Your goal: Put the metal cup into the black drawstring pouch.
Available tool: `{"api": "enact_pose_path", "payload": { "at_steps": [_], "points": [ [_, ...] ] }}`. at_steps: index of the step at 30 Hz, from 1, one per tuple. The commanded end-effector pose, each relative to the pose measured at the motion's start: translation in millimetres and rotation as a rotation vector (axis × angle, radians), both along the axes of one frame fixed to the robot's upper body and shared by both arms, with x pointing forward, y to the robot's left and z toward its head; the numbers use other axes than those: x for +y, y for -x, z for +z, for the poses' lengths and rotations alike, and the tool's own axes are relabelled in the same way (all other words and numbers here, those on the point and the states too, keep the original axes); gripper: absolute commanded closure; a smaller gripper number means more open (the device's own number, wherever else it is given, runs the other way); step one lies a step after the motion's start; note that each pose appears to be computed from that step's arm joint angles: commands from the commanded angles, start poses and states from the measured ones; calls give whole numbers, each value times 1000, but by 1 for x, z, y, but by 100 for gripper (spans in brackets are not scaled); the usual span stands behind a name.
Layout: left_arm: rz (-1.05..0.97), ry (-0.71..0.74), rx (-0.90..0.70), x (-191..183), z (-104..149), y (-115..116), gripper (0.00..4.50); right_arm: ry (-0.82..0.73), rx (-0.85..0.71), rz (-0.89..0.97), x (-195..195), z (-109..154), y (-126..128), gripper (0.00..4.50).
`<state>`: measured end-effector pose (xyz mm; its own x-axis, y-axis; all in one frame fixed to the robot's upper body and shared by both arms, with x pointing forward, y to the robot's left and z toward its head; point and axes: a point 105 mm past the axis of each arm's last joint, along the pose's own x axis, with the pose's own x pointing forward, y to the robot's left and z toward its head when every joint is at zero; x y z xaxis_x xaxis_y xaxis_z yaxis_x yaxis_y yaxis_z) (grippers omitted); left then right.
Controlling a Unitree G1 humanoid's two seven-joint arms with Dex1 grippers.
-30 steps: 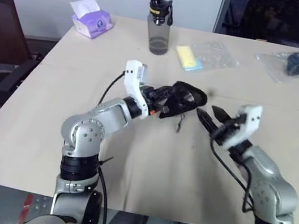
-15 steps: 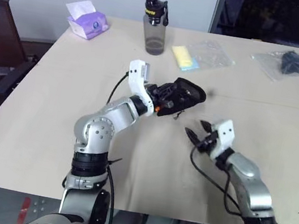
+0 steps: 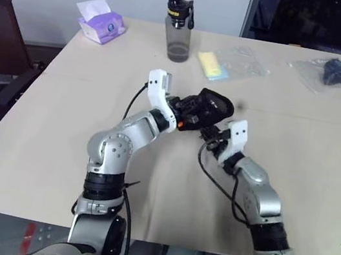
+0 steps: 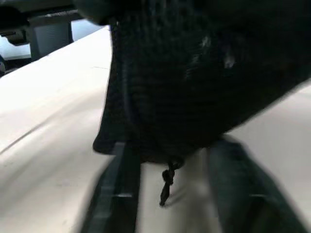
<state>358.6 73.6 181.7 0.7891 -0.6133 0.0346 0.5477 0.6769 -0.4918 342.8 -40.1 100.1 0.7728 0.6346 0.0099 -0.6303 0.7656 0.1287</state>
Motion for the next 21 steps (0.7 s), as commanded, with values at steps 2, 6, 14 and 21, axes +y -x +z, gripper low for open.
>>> {"api": "enact_pose_path", "payload": {
  "at_steps": [2,6,14,21],
  "points": [
    [-14,17,-38,-4,12,1,450,-34,-87,-50,-16,32,2,444],
    [5,2,-65,2,12,0,450,148,-209,-106,-48,55,5,444],
    [-50,-149,-71,2,1,3,216,544,-641,-228,-98,152,1,450],
    [-4,-132,-239,28,32,-11,64,421,-867,-283,-84,232,9,450]
  ]
}}
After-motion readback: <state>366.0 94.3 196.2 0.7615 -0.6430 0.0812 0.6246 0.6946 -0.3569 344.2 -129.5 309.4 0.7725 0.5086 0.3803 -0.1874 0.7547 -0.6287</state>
